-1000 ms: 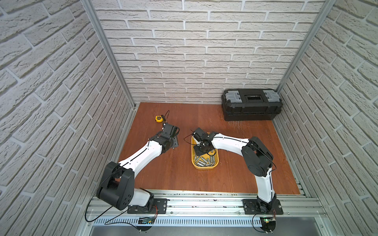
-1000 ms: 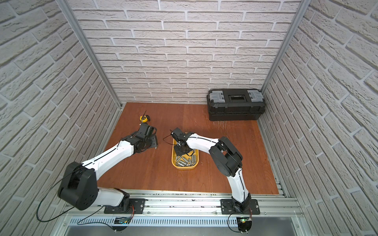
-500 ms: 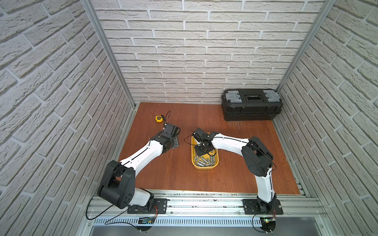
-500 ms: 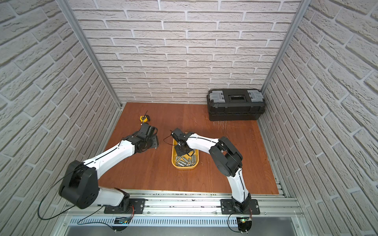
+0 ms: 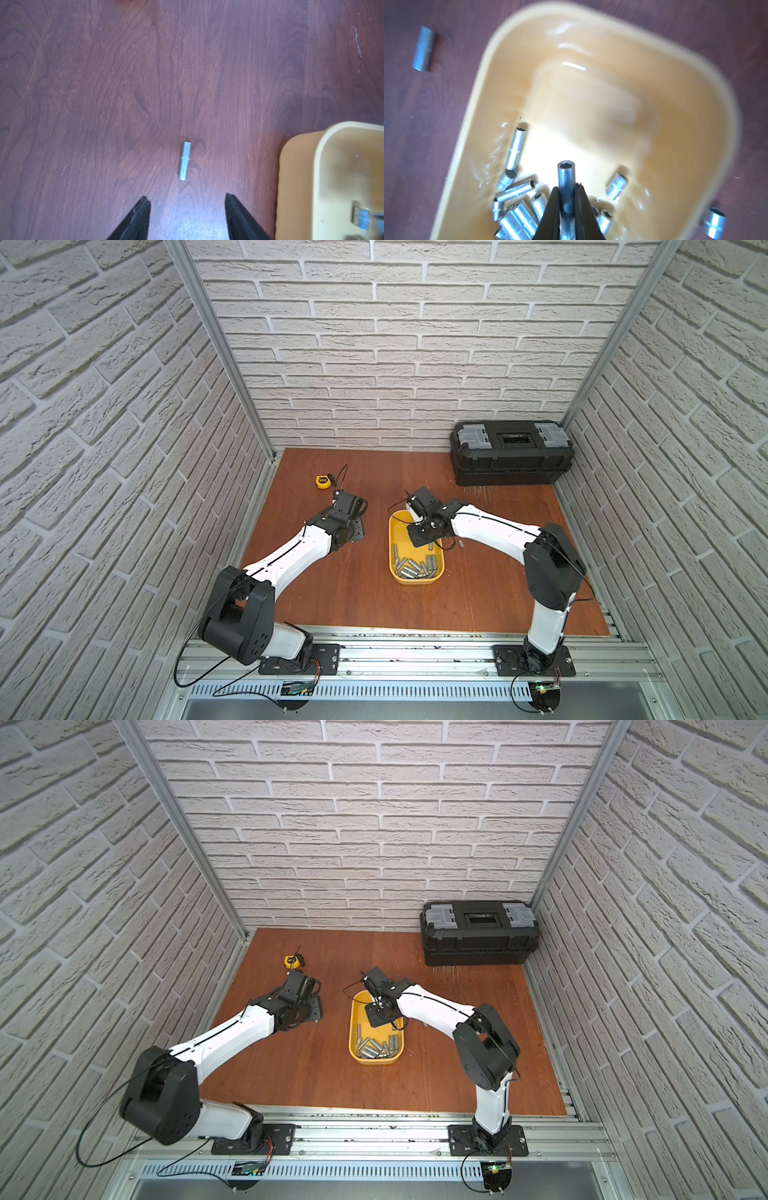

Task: Take out the socket from the storage box
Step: Pick up the socket head from the storage box, then place the socket head at the center of the board.

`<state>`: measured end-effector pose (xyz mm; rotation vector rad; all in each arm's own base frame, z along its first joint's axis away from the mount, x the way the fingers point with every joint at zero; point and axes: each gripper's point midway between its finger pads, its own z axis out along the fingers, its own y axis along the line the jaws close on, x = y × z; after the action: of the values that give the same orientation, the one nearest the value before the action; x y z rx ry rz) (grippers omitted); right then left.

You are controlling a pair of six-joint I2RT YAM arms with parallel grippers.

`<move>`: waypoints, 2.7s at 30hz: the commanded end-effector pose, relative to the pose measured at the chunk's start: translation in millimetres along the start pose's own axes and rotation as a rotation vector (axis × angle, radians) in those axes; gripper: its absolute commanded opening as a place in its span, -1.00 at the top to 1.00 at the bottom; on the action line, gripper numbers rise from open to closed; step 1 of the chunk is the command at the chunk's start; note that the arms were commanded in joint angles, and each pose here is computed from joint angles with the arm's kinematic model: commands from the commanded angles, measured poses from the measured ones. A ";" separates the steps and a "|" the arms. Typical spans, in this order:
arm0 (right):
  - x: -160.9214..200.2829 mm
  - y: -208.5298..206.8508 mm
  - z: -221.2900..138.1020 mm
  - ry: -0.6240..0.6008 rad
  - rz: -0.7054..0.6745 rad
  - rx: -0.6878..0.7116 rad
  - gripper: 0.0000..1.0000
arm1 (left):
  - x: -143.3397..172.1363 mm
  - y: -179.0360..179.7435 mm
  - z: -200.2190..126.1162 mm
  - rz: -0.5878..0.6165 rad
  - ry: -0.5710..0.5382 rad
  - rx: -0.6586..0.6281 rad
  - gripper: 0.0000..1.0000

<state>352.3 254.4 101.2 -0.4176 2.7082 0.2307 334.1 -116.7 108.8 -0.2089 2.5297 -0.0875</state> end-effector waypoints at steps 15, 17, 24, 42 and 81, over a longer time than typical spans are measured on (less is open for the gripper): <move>49.9 -168.8 -29.0 0.014 0.290 0.234 0.80 | -10.4 -16.8 -0.2 0.012 -0.017 0.032 -0.23; 58.4 -174.2 -18.5 0.043 0.302 0.239 0.80 | -9.8 -17.8 1.4 0.013 -0.013 0.035 -0.24; 69.6 -179.3 13.8 0.112 0.325 0.238 0.80 | -8.9 -22.6 6.5 0.020 0.000 0.046 -0.24; 86.8 -180.7 39.8 0.194 0.338 0.237 0.64 | -4.1 -24.0 10.3 0.026 0.015 0.050 -0.25; 36.6 -169.1 -90.6 -0.150 0.344 0.210 0.09 | 10.2 -164.0 2.5 0.434 0.110 0.245 -0.24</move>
<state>348.2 68.7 153.9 0.1032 2.6061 0.0592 358.4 -258.6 126.0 0.3443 2.5566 -0.2039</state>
